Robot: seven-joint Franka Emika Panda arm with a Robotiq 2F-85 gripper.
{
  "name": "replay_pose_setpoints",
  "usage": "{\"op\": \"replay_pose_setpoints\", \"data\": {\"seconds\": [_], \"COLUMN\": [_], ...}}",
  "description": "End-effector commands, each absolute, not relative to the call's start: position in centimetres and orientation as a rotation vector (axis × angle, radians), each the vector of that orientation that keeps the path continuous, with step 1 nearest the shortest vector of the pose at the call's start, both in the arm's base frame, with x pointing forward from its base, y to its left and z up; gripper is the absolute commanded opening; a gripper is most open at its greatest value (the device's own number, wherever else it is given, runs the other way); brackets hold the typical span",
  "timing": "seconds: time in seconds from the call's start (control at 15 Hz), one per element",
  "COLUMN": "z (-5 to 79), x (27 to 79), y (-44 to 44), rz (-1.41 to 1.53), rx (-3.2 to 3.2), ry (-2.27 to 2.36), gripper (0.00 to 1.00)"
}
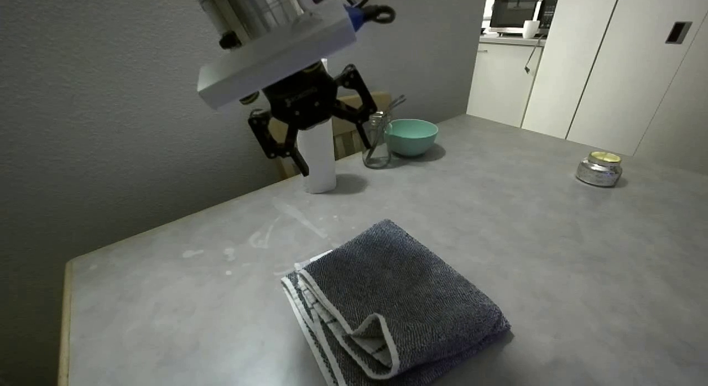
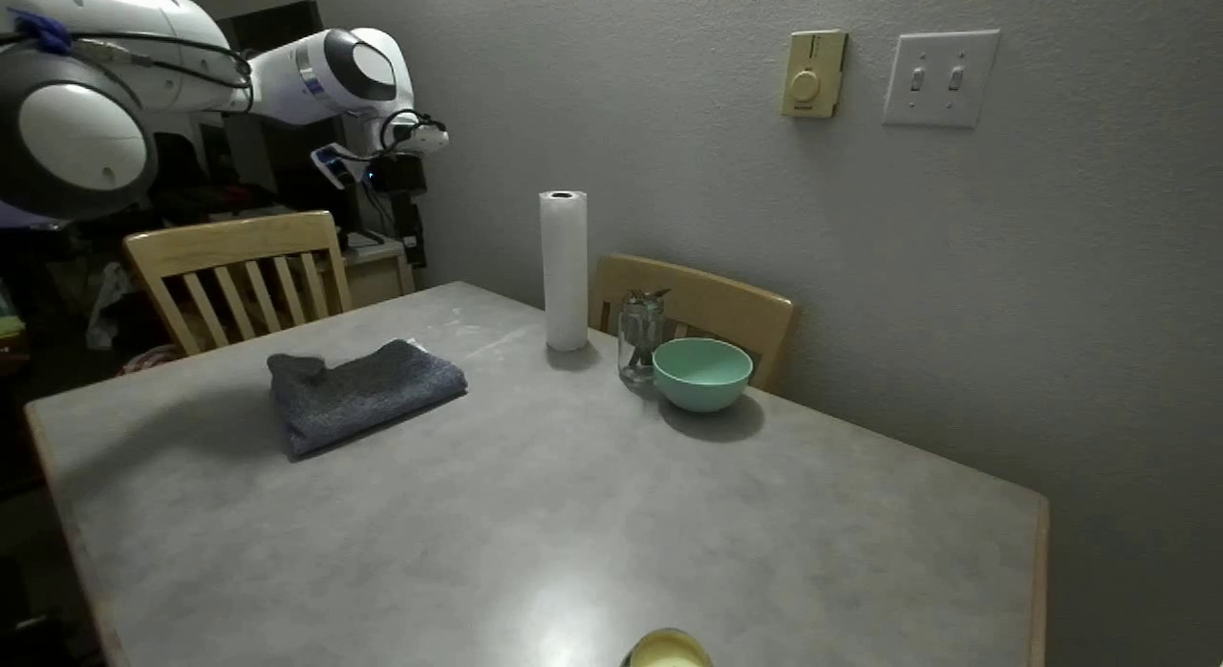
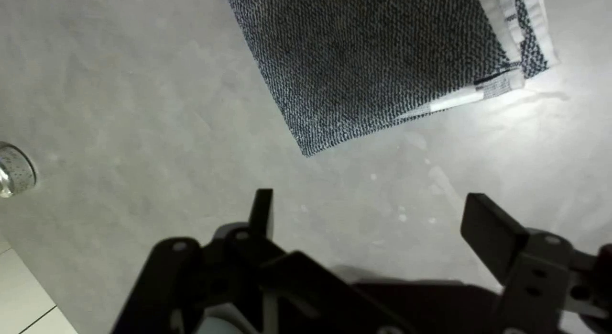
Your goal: Fold the towel from right to left
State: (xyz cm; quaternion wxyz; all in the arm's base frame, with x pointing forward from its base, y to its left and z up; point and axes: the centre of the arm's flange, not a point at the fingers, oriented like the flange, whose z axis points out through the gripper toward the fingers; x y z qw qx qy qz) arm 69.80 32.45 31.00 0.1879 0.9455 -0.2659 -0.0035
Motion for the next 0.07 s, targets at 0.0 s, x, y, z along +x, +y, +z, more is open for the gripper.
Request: {"op": "replay_pose_setpoints", "data": {"seconds": [0.0], "z": [31.00], "x": [69.79], "y": [32.48], "rz": [-0.010], "rx": [2.661], "ry": [-0.748], "gripper": [1.00]}}
